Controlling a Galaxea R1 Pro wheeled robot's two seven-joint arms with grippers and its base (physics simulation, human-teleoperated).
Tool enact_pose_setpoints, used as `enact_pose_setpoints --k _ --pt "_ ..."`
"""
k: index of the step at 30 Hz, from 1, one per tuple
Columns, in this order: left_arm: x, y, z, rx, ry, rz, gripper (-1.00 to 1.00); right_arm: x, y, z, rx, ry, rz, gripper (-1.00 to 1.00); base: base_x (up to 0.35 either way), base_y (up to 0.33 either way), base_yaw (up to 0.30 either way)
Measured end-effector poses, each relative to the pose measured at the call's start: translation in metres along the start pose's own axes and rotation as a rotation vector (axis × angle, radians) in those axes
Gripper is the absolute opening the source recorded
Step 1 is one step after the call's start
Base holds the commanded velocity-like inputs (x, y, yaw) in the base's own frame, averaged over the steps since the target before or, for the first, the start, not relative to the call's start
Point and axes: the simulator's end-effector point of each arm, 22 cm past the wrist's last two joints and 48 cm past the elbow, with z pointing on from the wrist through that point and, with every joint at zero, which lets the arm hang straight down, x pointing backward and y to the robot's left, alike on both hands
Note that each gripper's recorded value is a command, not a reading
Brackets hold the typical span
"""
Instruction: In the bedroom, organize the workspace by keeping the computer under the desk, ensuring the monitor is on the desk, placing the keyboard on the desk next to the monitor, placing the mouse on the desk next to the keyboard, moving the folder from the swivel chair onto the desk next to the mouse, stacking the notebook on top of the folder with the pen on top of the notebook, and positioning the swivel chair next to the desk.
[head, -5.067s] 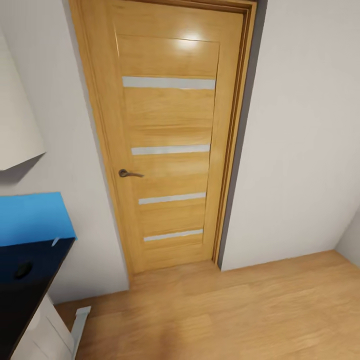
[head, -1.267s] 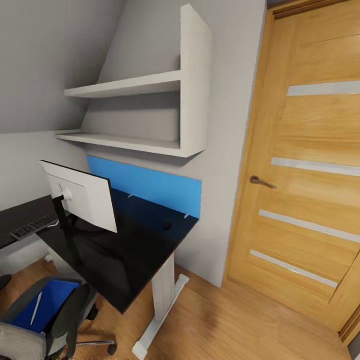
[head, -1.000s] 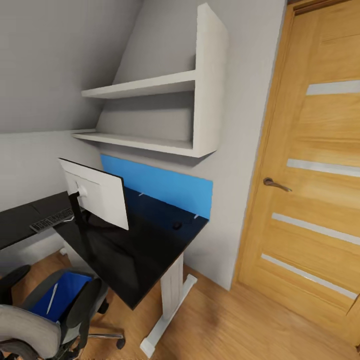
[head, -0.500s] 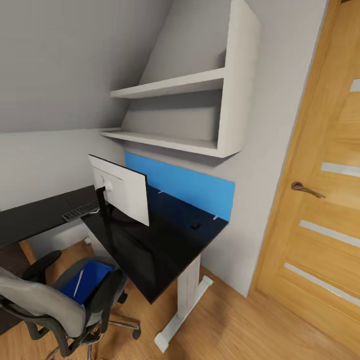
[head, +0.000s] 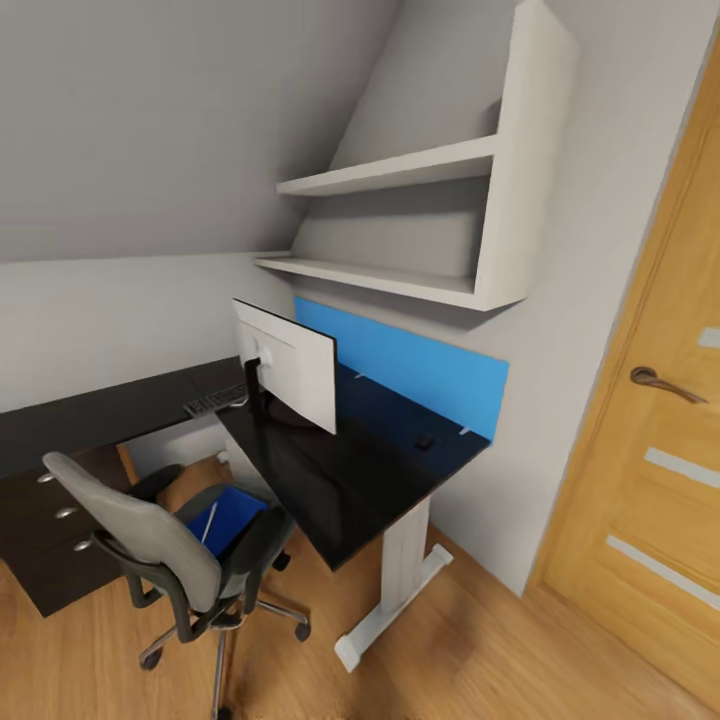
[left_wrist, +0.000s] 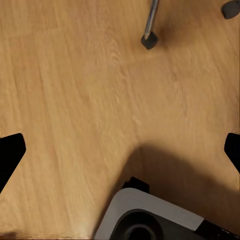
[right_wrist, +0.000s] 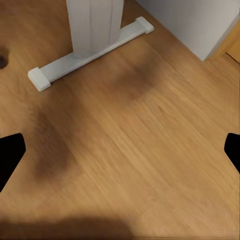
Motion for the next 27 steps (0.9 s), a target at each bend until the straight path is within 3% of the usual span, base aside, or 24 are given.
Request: enact_pose_setpoints --k 27 --pt "0.0045 0.0024 -0.0007 -0.006 0.011 0.002 1.0 0.006 0.0025 -0.0011 -0.004 0.016 0.001 1.0 -0.014 -0.006 0.271"
